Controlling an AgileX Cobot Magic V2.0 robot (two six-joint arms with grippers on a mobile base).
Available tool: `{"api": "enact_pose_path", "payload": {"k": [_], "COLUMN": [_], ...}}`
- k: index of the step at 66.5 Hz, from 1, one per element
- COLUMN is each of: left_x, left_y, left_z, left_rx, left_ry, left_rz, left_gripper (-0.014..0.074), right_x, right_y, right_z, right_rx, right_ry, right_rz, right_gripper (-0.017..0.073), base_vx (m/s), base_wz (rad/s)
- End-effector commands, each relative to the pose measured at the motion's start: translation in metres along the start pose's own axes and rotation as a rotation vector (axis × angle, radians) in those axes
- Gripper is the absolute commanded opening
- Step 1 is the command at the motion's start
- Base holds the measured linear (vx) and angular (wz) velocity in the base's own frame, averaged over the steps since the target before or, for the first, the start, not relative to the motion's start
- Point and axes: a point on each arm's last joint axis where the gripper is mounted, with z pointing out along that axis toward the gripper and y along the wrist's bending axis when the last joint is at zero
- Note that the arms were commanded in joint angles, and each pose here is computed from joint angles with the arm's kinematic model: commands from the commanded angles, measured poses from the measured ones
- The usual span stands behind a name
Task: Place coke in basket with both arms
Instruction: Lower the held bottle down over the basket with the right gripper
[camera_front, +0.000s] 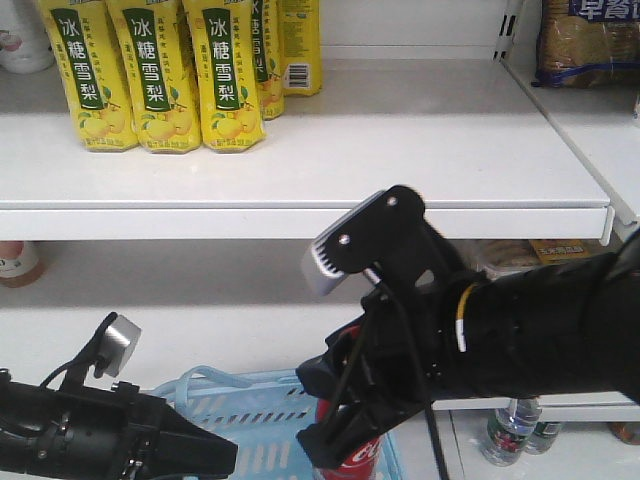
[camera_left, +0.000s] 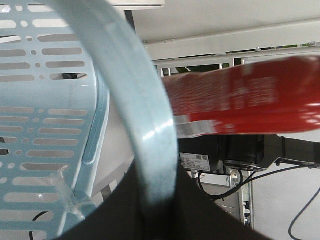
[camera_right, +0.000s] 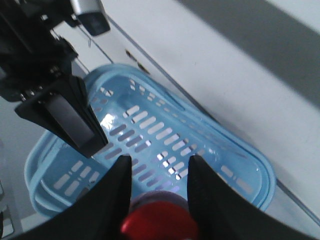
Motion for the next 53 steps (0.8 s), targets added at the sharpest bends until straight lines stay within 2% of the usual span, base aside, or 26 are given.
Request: {"api": "enact_pose_path", "payload": {"k": [1,13,36,53], "left_x": [-0.004,-0.004,-0.004,-0.004], "left_y": [-0.019,-0.019,-0.019,-0.019], "left_z": [-0.003,-0.003,-0.003,-0.003], "left_rx": [0.109,0.109,0.109,0.109], "left_ry": [-0.033,-0.033,-0.033,-0.033], "left_rz": [0.029,0.029,0.029,0.029], "left_gripper": [-0.0006,-0.0006,-0.0006,-0.0006], "right_x": [-0.013,-0.006,0.013,0.024], "right_y": [0.0,-0.004,-0.013,-0.015], "right_z": [0.002,0.037,0.095,0.123], "right_rx": [-0.002,-0.007,0.003,-0.013], "right_ry": [-0.061,0.065,0.255,0.336], "right_rz": [0.013,0.033,0.006,0.047], "right_gripper": [-0.0005,-0.0005,-0.0005,-0.0001], "base_vx": [0.0,0.0,0.0,0.0], "base_wz": [0.0,0.0,0.0,0.0]}}
